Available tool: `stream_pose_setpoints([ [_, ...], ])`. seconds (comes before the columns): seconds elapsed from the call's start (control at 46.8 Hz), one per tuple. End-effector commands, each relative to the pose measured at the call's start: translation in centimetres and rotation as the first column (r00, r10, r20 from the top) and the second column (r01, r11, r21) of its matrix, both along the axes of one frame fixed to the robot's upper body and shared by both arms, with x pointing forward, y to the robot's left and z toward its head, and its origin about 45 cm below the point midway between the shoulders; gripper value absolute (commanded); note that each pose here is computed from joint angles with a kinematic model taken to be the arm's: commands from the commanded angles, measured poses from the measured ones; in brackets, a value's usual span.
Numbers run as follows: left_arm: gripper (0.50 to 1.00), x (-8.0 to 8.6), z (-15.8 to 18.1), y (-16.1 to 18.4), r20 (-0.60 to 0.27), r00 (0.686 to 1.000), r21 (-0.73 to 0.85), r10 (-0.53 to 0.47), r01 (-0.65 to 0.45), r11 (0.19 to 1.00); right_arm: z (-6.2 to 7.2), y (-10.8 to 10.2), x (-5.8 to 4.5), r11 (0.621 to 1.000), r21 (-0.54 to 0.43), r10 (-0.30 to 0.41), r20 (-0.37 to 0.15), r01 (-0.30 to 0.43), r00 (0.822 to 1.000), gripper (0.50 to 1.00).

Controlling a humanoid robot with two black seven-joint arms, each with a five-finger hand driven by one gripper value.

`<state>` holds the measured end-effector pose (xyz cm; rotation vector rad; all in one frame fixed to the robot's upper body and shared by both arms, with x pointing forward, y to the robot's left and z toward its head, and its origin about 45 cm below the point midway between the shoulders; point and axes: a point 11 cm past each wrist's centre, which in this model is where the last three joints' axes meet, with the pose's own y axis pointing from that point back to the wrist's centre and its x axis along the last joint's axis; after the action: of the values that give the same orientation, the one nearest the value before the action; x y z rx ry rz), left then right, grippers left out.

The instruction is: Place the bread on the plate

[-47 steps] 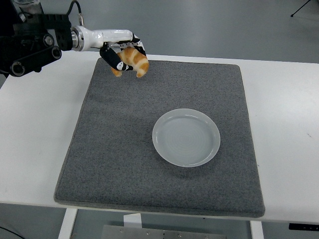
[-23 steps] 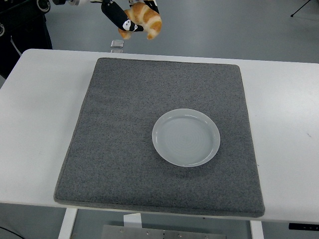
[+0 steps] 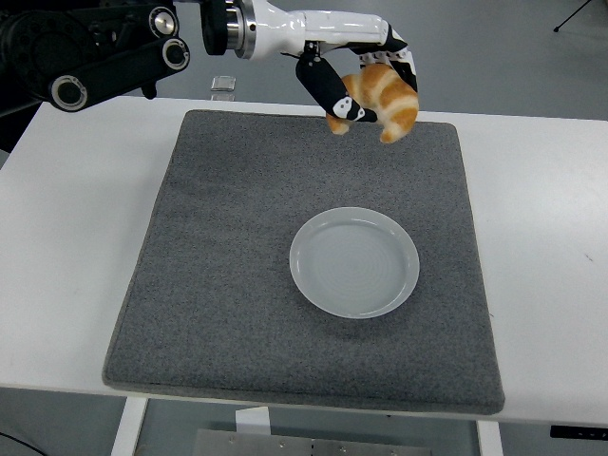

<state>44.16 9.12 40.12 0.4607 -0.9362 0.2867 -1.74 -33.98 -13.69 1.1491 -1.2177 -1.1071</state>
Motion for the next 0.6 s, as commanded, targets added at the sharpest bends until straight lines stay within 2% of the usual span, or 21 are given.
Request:
stream_pose_setpoints([
  [0.0,0.5,-1.0,-1.6,-1.4,-0.033,0.999,0.009,-0.042,0.042,0.999,0.0,0.0,0.0,1.0,0.001,0.0,0.0,0.0,1.0,0.952],
  [0.299,0.5,-2.8,-10.5,-2.0,-0.085,0.992,0.15,-0.091,0.103,0.983,0.0,0.0,0.0,1.0,0.0,0.0,0.0,0.0,1.0,0.952],
  [0.577,0.5,-3.4,-14.3,-1.6,-0.119,0.99,0.2,-0.077,0.099,0.975,0.0,0.0,0.0,1.0,0.0,0.0,0.0,0.0,1.0,0.952],
])
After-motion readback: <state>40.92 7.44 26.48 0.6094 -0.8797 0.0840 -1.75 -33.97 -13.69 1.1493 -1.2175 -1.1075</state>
